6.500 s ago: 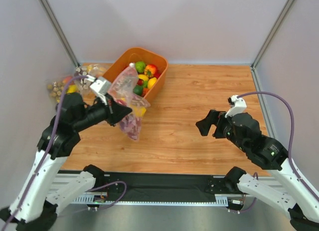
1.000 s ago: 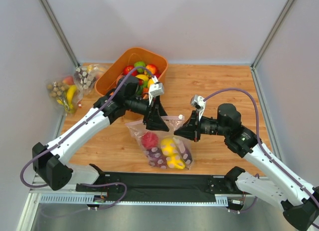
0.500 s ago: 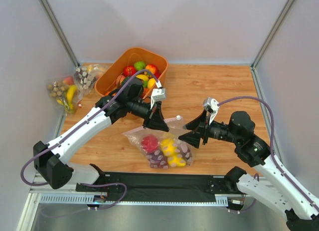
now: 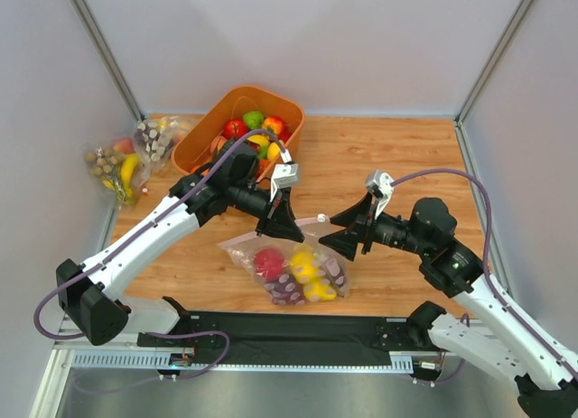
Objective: Open the zip-top bag and remove the fake food
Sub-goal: Pick up the zipper food storage bag at the center of the board.
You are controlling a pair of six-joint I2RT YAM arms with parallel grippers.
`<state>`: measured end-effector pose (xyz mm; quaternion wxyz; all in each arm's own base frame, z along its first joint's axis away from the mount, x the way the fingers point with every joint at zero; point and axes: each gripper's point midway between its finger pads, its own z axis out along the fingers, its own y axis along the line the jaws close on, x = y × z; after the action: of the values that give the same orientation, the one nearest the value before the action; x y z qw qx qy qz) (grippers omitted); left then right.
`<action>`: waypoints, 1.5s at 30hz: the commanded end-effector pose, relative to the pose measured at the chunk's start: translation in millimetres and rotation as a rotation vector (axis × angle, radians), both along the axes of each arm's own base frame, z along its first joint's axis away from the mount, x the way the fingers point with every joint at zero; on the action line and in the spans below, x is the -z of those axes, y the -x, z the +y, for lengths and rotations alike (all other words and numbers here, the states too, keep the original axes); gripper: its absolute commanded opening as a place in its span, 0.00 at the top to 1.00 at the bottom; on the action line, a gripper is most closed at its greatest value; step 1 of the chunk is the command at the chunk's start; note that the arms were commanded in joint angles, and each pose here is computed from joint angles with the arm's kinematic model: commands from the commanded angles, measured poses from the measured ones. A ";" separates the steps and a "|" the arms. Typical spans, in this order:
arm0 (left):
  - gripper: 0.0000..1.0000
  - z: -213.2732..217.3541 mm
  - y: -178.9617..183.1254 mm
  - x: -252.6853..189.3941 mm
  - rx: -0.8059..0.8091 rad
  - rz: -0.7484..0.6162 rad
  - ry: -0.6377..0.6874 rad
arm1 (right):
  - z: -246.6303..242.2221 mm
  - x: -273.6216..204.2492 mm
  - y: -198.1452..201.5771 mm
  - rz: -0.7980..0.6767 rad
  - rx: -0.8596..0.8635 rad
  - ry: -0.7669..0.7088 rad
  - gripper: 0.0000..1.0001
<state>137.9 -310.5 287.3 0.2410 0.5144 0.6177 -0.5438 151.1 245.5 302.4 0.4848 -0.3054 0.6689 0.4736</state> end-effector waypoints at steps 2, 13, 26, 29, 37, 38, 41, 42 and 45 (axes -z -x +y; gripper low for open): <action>1.00 0.0 12.5 -20.5 0.073 -0.066 0.058 | 9.1 -20.0 -12.4 -0.072 0.000 -0.039 0.34; 1.00 -2.7 10.2 -3.1 0.047 -0.103 -0.041 | 11.1 -37.0 -8.3 -0.091 -0.016 -0.109 0.99; 0.19 13.1 -37.3 -45.2 -0.343 -0.376 0.005 | 1.1 -24.0 14.1 -0.032 -0.042 -0.144 1.00; 0.12 9.9 -25.5 -64.3 -0.350 -0.439 0.053 | 2.2 -21.3 17.4 -0.015 -0.056 -0.145 1.00; 0.14 -12.3 -14.1 -73.3 -0.366 -0.617 -0.002 | 0.1 -23.4 24.5 -0.016 -0.074 -0.155 1.00; 0.14 -14.4 -17.2 -71.3 -0.373 -0.622 -0.011 | -0.1 -24.1 25.7 -0.012 -0.077 -0.158 1.00; 0.14 -19.4 -16.9 -75.7 -0.359 -0.636 0.004 | -1.5 -24.9 30.2 -0.012 -0.090 -0.159 1.00; 0.14 -23.3 -18.6 -77.1 -0.356 -0.639 0.004 | -2.4 -25.1 31.1 -0.013 -0.089 -0.153 1.00; 0.14 -30.4 -22.3 -77.9 -0.352 -0.653 -0.003 | -3.5 -23.8 33.8 -0.009 -0.096 -0.145 1.00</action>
<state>153.6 -334.7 338.4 0.4779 0.5471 0.6133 -0.3102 125.7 243.1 319.2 0.4874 -0.2959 0.6258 0.5321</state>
